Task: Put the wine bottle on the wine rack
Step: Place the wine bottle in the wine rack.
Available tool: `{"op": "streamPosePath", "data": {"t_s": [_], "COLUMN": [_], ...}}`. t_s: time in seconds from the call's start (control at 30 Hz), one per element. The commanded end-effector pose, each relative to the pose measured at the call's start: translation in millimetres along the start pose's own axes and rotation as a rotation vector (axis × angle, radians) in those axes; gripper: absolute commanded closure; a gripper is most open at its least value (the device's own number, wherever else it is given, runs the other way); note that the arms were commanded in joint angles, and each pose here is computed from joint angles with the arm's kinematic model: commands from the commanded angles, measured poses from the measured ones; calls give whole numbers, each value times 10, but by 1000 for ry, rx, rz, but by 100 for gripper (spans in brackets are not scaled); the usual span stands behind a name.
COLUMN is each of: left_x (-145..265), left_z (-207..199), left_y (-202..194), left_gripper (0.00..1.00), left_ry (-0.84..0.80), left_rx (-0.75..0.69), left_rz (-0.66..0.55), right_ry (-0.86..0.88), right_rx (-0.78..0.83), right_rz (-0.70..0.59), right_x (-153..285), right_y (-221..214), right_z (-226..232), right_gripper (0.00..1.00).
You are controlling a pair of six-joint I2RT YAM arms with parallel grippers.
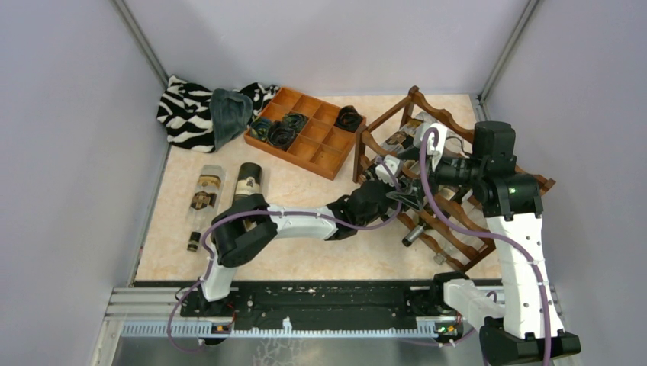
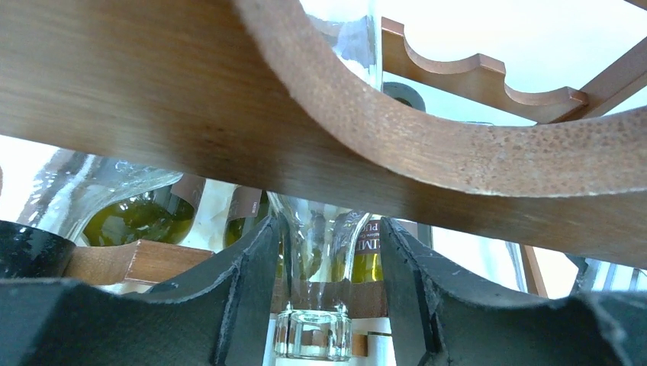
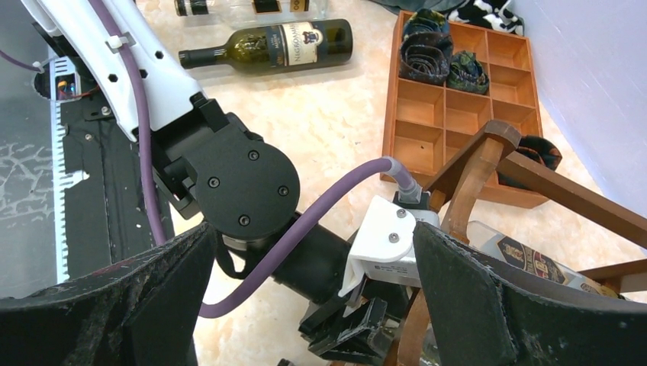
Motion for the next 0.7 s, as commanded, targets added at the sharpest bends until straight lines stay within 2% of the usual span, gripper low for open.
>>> {"op": "streamPosePath", "data": {"t_s": [0.0, 0.07, 0.1, 0.2, 0.67], "left_x": [49, 67, 84, 136, 301], "left_z": [-74, -70, -66, -58, -72], "left_y": [92, 127, 145, 241, 450], "left_gripper": [41, 37, 31, 26, 25], "left_ry": [-8, 7, 17, 37, 15], "left_rx": [-15, -11, -9, -7, -23], "left_rz": [16, 13, 12, -8, 9], "right_ry": [5, 4, 5, 7, 12], "right_rx": [40, 40, 40, 42, 52], "right_rz": [-34, -34, -34, -35, -35], "right_x": [35, 36, 36, 37, 55], "right_y": [57, 57, 58, 56, 62], "right_z": [22, 23, 24, 30, 63], "right_gripper": [1, 2, 1, 1, 2]}}
Point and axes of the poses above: each gripper's point midway between its finger pads, its own x axis back along the fingers, its own z axis along the line the jaws close on, y = z × x, the point moved 10 cm from there along x, back along the fingers, and after that the axes turned 11 degrees about -x, right-handed, at the moved point
